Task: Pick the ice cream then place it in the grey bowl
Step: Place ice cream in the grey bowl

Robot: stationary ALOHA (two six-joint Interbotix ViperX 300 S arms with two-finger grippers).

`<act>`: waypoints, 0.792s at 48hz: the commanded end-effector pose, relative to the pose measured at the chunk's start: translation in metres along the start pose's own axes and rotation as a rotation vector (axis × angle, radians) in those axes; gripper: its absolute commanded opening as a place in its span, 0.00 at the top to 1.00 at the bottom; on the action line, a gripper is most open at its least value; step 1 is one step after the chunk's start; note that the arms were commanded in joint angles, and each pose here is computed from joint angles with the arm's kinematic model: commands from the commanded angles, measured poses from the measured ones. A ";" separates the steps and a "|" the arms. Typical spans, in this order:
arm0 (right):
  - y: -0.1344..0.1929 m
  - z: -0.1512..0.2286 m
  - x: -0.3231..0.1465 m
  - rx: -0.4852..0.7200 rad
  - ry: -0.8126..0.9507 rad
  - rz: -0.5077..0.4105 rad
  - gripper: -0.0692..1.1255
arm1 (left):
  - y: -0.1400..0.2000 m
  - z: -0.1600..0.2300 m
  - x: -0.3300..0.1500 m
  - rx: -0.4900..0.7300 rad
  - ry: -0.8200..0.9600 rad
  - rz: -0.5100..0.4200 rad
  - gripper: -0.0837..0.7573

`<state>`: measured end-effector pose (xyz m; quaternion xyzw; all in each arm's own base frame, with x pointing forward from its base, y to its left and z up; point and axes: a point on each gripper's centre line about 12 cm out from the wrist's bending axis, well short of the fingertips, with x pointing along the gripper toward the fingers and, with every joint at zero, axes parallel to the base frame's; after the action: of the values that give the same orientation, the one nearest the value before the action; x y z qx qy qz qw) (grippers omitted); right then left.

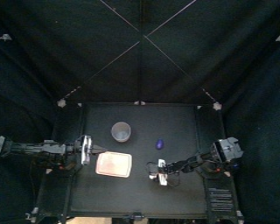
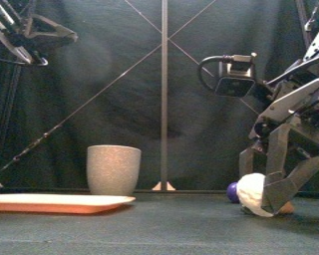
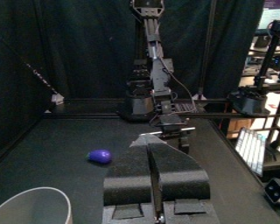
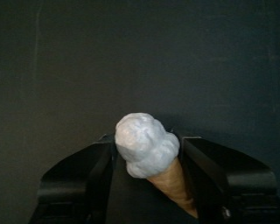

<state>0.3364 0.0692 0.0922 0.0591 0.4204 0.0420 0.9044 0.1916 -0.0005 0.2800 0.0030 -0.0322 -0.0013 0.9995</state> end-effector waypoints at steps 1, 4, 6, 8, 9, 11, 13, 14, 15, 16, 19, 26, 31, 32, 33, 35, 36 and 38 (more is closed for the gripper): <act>0.000 0.014 -0.004 0.008 -0.041 0.004 0.43 | 0.000 0.004 0.002 0.001 -0.011 -0.001 0.93; -0.003 0.019 -0.005 0.011 -0.054 -0.001 0.49 | 0.000 0.004 0.002 0.001 -0.011 -0.001 0.93; -0.005 0.025 -0.006 0.011 -0.068 -0.004 0.51 | 0.000 0.004 0.001 0.001 -0.011 -0.001 0.93; -0.007 0.032 -0.008 0.007 -0.088 -0.007 0.51 | 0.000 0.004 0.001 0.001 -0.011 -0.001 0.93; -0.010 0.039 -0.010 0.002 -0.103 -0.011 0.50 | 0.000 0.004 0.002 0.001 -0.009 -0.001 0.93; -0.014 0.049 -0.012 -0.009 -0.124 -0.019 0.50 | 0.000 0.004 0.001 0.001 -0.011 -0.001 0.93; -0.019 0.063 -0.016 -0.019 -0.152 -0.029 0.50 | 0.000 0.004 0.001 0.001 -0.011 -0.001 0.93; -0.023 0.069 -0.018 -0.027 -0.164 -0.036 0.50 | 0.000 0.004 0.001 0.001 -0.011 -0.001 0.93; -0.027 0.076 -0.020 -0.033 -0.176 -0.045 0.50 | 0.000 0.004 0.001 0.002 -0.011 0.000 0.93; -0.031 0.083 -0.022 -0.038 -0.191 -0.054 0.50 | 0.000 0.004 0.002 0.001 -0.009 -0.001 0.93; -0.045 0.107 -0.029 -0.057 -0.236 -0.087 0.50 | 0.000 0.004 0.001 0.001 -0.012 -0.001 0.93; -0.084 0.168 -0.049 -0.072 -0.380 -0.173 0.50 | 0.000 0.004 0.001 0.003 -0.012 -0.002 0.93; -0.110 0.204 -0.058 -0.071 -0.464 -0.224 0.50 | 0.000 0.004 0.001 0.001 -0.011 -0.001 0.93; -0.115 0.210 -0.059 -0.066 -0.480 -0.233 0.50 | 0.000 0.004 0.001 0.001 -0.011 -0.001 0.93; -0.119 0.215 -0.059 -0.065 -0.490 -0.239 0.50 | 0.000 0.004 0.001 0.003 -0.011 -0.002 0.93; -0.128 0.226 -0.058 -0.062 -0.512 -0.256 0.50 | 0.000 0.004 0.001 0.001 -0.011 -0.001 0.93; -0.133 0.230 -0.057 -0.058 -0.518 -0.264 0.50 | 0.000 0.004 0.001 0.003 -0.011 -0.002 0.93; -0.144 0.242 -0.053 -0.049 -0.537 -0.278 0.50 | 0.000 0.004 0.001 0.003 -0.012 -0.002 0.93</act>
<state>0.4755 -0.0791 0.2375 -0.0114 0.2125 -0.0731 0.9744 0.1915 -0.0005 0.2785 0.0030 -0.0299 -0.0013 0.9995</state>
